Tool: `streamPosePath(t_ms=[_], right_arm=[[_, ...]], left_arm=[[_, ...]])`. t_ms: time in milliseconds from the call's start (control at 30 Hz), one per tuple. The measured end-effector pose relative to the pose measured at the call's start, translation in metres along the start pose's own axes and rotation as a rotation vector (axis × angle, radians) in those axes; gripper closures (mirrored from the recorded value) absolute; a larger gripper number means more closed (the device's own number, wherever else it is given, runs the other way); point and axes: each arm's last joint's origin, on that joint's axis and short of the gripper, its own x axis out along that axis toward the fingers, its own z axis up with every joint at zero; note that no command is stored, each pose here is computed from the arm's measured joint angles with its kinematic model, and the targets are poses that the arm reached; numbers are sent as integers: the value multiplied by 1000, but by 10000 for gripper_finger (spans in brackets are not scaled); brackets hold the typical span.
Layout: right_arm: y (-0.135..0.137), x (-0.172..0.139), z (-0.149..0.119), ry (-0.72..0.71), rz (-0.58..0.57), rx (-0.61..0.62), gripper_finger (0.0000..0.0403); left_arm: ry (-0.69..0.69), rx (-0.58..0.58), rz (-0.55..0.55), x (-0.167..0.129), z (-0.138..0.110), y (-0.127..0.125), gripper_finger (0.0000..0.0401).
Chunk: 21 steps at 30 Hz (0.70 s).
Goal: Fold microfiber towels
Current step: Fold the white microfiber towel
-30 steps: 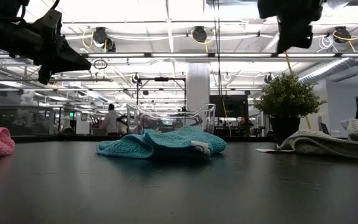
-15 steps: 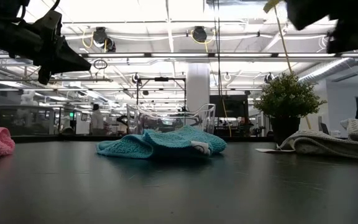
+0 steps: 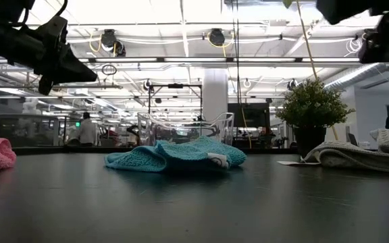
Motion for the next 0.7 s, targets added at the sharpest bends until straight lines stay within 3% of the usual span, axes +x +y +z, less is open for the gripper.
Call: streamPosePath(t_ms=[267, 533, 700], right_arm=[[5, 33, -29, 45, 21, -176, 285], [-3, 64, -40, -31, 144, -253, 286], [-22, 78, -47, -12, 110, -276, 286]], left_arm=[[3, -5, 1, 0, 0, 0, 366], [3, -22, 2, 0, 0, 0, 366], [3, -37, 2, 0, 0, 0, 366]])
